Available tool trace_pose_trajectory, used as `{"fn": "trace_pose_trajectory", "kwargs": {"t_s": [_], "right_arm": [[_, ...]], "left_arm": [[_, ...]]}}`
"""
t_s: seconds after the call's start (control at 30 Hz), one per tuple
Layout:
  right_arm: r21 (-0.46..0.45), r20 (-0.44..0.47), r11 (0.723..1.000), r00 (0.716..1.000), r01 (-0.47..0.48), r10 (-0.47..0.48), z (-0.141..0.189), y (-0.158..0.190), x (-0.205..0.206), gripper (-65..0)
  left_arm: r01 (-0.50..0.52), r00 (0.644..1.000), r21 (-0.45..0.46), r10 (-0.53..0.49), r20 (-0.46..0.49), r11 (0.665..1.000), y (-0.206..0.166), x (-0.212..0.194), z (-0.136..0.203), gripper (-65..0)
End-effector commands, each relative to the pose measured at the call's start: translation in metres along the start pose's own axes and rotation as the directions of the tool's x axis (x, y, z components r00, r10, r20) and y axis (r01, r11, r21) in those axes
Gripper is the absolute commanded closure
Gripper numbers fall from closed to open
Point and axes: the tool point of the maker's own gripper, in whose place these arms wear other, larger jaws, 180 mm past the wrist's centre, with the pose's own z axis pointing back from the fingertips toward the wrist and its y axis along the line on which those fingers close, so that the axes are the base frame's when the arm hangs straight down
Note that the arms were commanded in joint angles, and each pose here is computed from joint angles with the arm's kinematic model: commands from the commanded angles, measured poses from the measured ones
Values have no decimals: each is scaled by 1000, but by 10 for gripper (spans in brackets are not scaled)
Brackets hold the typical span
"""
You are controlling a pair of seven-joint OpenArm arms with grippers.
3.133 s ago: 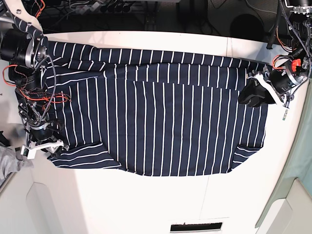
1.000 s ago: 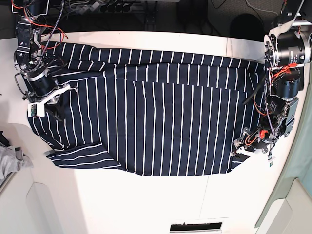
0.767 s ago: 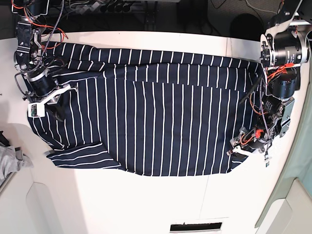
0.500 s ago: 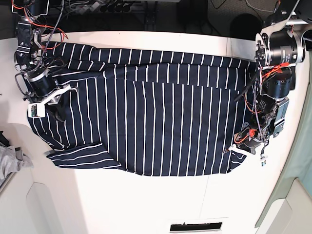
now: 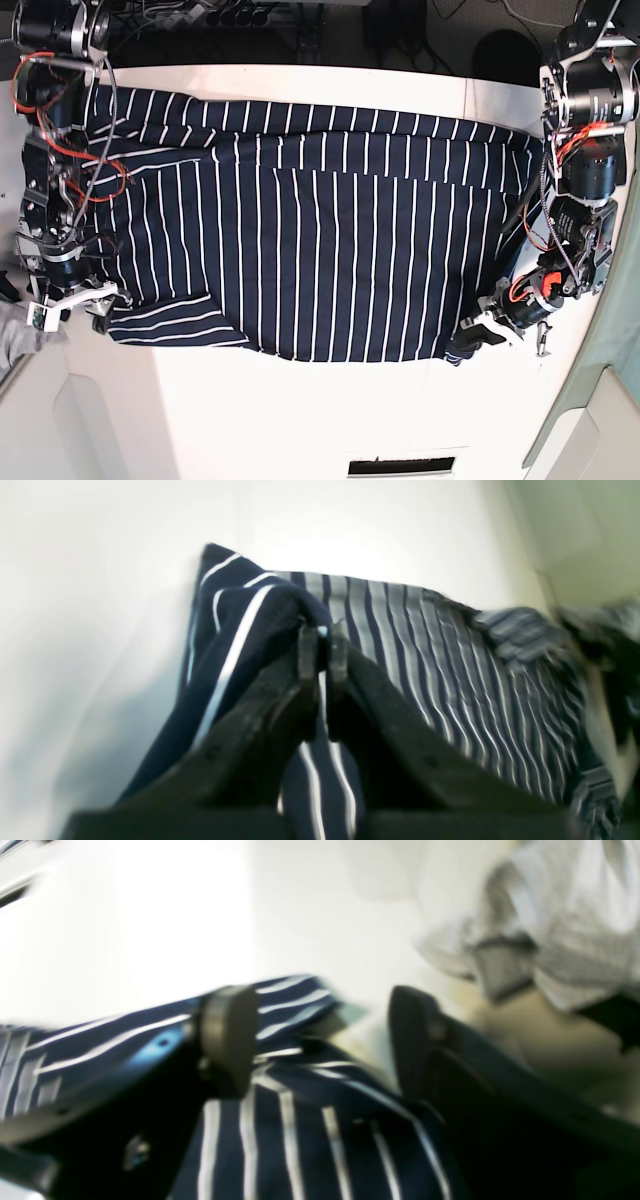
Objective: Layout the t-shirt on the table in an organized manner, then fold the t-shirt properly
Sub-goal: 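Lower both grippers onto the shirt's hem-end corners and grasp them, then lift the hem edge with both grippers and fold it over the shirt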
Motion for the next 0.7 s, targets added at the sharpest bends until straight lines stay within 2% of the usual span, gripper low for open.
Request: {"fn": "trace_pose_trajectory", "kwargs": {"t_s": [0.0,0.1,0.2,0.33,0.43,0.47,0.6,0.63,0.67], "right_arm": [[-9,48,1000,999,9,-9,-10,-3,25,-420],[1,-48,999,998,52,-52,-24,0,1,-420],[81,-122,992,989,94,-84,-28,16,-24,-420],[85,-121,990,987,112,-101,-28,17,-33,-419],[91,-90,993,994,72,-63,-29,17,-28,-401],[96,-72,994,996,50,-43,-29,17,-24,-347],[118,-38,993,999,12,-8,-30,21,-15,-42],[132,-31,991,999,11,-7,-30,24,-12,0],[141,-25,990,1000,10,-7,-30,26,-9,0]], "left_arm": [[26,998,-25,-24,65,999,-5,23,8,0],[44,996,-32,-41,82,999,-6,19,24,0],[85,994,-28,-83,75,996,-7,14,35,0],[113,991,-36,-110,78,993,-13,12,40,0],[113,991,-35,-110,75,993,-13,12,40,0],[112,991,-34,-109,72,993,-12,10,41,0],[107,993,-30,-105,60,994,-10,4,42,0],[107,993,-30,-105,59,994,-10,4,42,0],[107,993,-30,-105,60,994,-10,4,42,0]]}}
